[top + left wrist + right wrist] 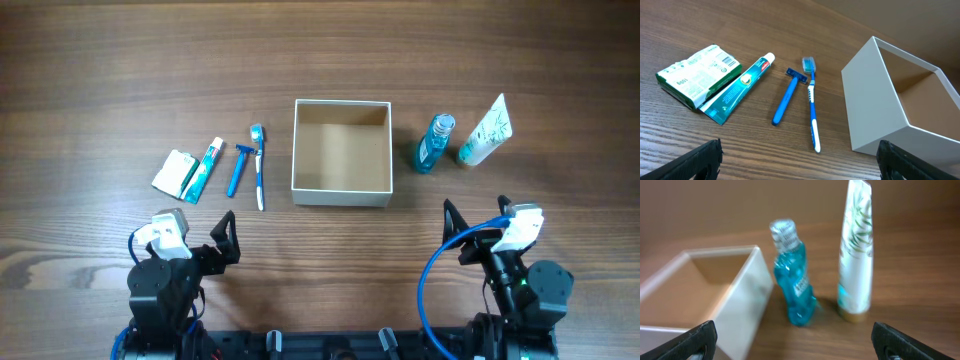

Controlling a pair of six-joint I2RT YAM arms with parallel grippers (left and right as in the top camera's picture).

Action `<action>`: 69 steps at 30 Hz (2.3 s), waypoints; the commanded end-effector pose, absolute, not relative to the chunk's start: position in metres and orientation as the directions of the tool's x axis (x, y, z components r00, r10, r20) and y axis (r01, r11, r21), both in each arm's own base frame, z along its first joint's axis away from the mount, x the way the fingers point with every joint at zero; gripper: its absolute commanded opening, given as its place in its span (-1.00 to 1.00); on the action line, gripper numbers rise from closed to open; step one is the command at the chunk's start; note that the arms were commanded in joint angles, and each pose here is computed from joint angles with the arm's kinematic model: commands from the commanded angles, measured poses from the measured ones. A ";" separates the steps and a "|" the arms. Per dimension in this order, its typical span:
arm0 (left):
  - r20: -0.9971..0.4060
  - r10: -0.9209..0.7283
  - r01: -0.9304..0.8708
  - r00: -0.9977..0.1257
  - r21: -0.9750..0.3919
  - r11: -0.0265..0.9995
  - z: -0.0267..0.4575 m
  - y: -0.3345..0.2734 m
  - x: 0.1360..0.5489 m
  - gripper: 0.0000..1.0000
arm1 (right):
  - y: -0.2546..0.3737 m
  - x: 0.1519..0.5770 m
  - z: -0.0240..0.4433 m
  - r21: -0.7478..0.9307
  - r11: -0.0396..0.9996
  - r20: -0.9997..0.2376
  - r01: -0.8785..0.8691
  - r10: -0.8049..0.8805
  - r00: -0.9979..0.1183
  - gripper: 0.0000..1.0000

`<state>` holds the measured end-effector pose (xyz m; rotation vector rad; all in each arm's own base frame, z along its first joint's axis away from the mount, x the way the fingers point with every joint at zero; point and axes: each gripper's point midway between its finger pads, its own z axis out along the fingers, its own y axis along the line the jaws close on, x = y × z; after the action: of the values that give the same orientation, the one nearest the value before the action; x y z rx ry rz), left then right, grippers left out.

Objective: Pack container
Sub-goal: 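Move the right gripper to the blue mouthwash bottle and grasp it, then lift the mouthwash bottle with the right gripper and place it in the box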

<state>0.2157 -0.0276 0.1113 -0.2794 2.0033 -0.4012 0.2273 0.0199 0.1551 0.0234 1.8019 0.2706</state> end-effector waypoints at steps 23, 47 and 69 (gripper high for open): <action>-0.808 -0.371 -0.020 -0.459 -0.408 0.913 0.105 -0.030 0.215 1.00 | 0.037 0.270 0.334 0.245 0.965 -0.654 -0.097 0.091 -0.751 0.99; -0.808 -0.371 -0.020 -0.459 -0.408 0.913 0.105 -0.030 0.215 1.00 | 0.051 0.369 0.170 0.014 0.964 -0.286 0.264 0.257 -0.923 0.96; -0.808 -0.371 -0.020 -0.459 -0.408 0.913 0.105 -0.030 0.215 1.00 | 0.058 0.369 0.168 -0.003 0.980 -0.280 0.197 0.188 -0.941 -0.91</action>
<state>0.2156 -0.0276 0.1106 -0.2800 2.0056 -0.4010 0.3686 0.0594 0.1093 0.3325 3.0136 -0.0540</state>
